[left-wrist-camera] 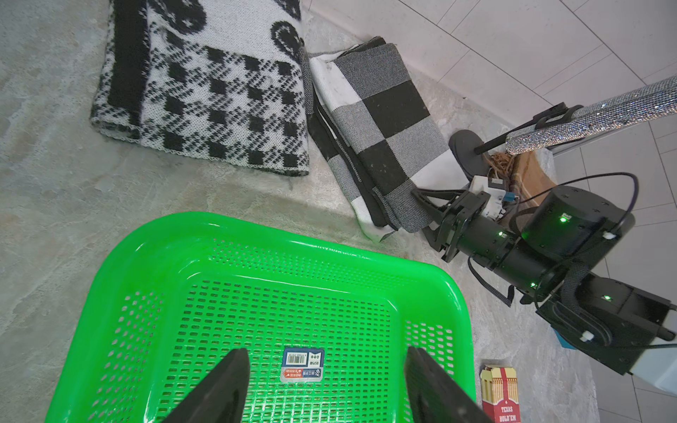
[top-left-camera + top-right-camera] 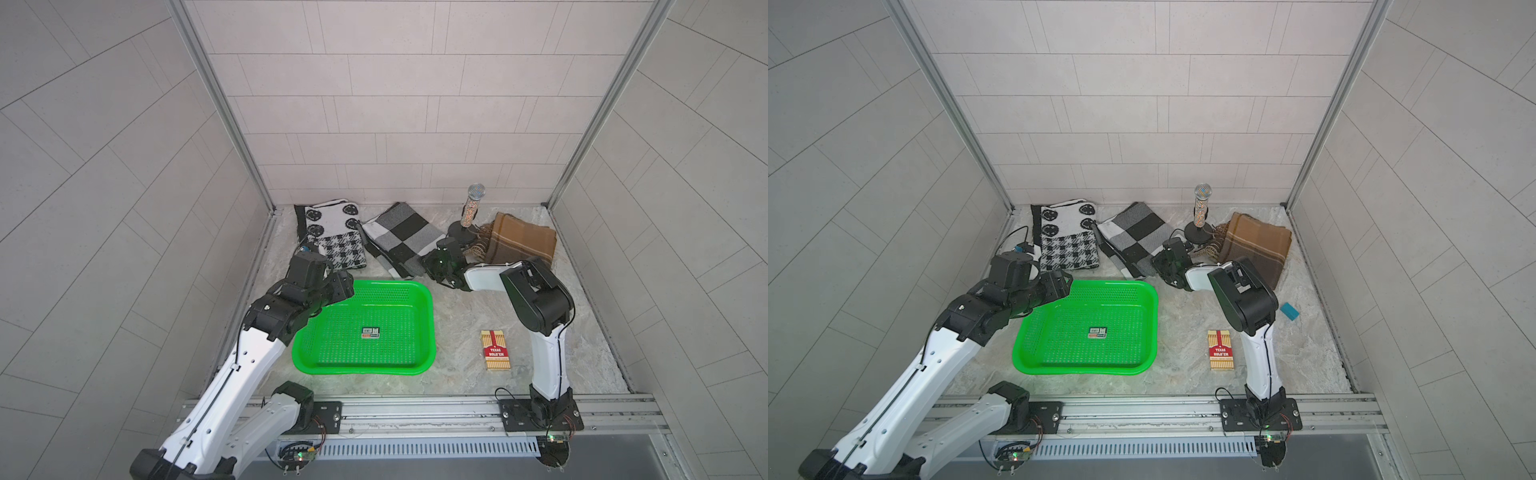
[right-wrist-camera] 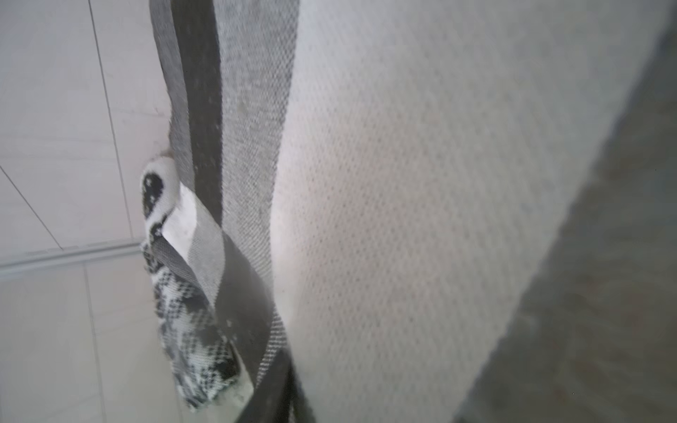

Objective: Put the folded scarf in the basket
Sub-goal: Pick up the scarf at the center of the board.

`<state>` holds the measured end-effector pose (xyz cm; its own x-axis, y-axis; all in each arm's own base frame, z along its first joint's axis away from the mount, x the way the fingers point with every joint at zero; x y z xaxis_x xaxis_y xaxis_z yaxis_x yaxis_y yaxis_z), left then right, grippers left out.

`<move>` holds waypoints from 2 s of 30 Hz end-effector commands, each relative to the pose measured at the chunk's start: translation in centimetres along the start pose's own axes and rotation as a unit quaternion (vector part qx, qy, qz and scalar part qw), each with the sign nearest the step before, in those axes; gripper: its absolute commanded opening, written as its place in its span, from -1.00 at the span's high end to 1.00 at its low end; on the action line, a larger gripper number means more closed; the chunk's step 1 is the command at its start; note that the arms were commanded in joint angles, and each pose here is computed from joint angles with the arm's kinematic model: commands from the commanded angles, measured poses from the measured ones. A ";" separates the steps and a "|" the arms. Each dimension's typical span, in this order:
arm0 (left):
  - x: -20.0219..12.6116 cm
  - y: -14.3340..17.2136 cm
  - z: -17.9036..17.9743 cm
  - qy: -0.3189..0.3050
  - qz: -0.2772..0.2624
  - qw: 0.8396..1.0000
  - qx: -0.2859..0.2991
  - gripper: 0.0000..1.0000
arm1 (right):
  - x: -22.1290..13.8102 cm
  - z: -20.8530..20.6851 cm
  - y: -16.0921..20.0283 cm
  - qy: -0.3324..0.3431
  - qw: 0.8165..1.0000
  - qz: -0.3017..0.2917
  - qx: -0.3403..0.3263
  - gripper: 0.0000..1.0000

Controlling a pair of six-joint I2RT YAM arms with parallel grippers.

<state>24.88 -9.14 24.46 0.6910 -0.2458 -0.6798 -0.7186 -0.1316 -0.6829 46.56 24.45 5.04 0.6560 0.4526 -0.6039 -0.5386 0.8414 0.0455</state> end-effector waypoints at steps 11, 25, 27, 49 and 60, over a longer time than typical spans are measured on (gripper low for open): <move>-0.3 -0.3 -0.3 0.008 -0.004 1.000 0.001 -0.46 | -4.2 1.9 1.2 0.025 0.998 -0.033 -0.038 1.00; 1.9 -1.9 -2.4 0.042 0.012 0.998 0.049 -0.53 | -11.4 -4.8 1.1 0.116 0.990 -0.003 -0.081 1.00; 2.4 -2.4 -2.9 0.049 0.011 0.997 0.060 -0.52 | -12.5 -5.9 0.6 0.128 0.988 0.000 -0.088 1.00; 17.3 -5.9 -8.7 0.103 0.100 0.965 0.218 -0.43 | -20.1 -12.2 -2.8 0.230 0.965 -0.010 -0.122 -0.13; 26.4 -2.8 -11.8 0.148 0.211 0.920 0.297 -0.64 | -23.4 -12.7 -5.4 0.236 0.965 -0.049 -0.108 -0.42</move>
<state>45.29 -25.12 12.96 0.3432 -0.4272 -0.8365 -0.7160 0.4575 -0.5274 28.49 6.39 9.37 0.4694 0.1659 -0.8673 -0.6005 0.7801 -0.1757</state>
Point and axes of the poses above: each gripper's point midway between its finger pads, its own x axis out along the fingers, its own z axis along the line the jaws close on, y = z × x, the point moved 2 cm from there along -x, back along the fingers, and after that the axes turned 13 degrees about x, right-handed, at the moved point
